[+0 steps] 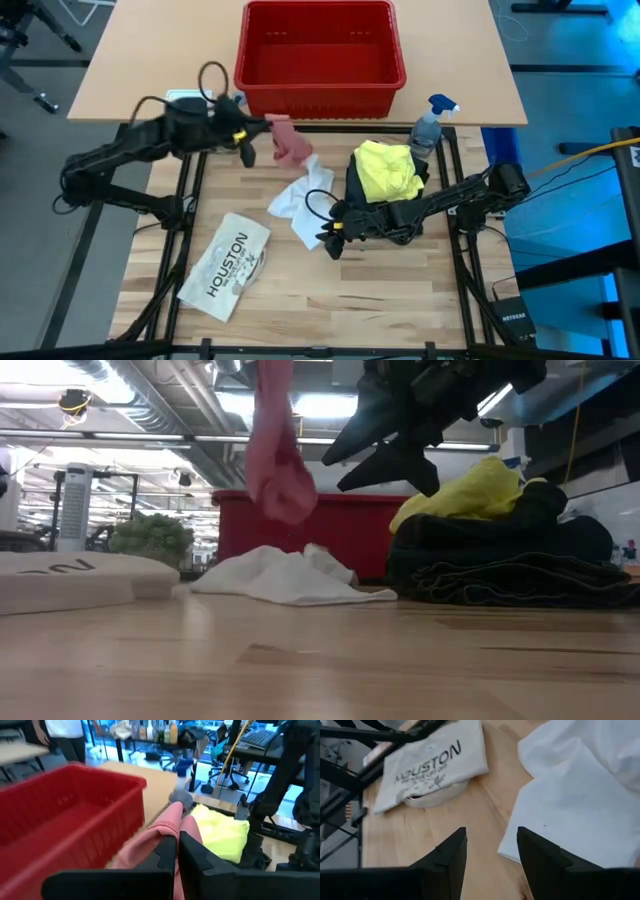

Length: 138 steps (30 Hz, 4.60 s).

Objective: Fold laundry
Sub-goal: Fold the pink panty

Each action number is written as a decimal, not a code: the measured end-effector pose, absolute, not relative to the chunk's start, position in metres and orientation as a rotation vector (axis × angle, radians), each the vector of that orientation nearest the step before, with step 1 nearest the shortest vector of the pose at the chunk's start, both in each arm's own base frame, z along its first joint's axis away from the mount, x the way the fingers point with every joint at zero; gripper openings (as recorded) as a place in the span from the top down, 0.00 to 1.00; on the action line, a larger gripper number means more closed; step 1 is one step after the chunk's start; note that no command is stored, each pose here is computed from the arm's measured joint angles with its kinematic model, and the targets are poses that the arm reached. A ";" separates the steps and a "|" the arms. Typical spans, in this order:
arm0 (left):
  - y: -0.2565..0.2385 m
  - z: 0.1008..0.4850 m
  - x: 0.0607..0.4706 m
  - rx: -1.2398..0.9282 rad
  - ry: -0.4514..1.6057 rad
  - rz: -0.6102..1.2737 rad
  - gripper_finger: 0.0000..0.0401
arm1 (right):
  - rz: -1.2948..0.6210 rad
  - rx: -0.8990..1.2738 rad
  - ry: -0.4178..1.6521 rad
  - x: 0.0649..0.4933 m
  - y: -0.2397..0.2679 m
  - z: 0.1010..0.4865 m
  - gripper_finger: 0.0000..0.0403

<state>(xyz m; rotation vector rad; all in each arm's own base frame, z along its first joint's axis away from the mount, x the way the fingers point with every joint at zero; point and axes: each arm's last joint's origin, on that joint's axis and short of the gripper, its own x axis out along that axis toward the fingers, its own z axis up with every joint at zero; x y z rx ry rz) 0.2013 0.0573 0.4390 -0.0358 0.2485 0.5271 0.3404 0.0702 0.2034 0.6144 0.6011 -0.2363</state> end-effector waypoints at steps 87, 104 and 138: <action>0.022 0.434 0.203 -0.098 0.450 -0.077 0.98 | -0.051 0.073 0.332 0.369 0.000 0.424 1.00; 0.018 0.436 0.172 -0.195 0.502 0.016 0.80 | -0.383 -0.066 0.393 0.330 -0.044 0.487 1.00; 0.010 0.396 0.263 0.130 0.620 -0.061 0.65 | -0.160 0.015 0.289 0.309 -0.040 0.522 1.00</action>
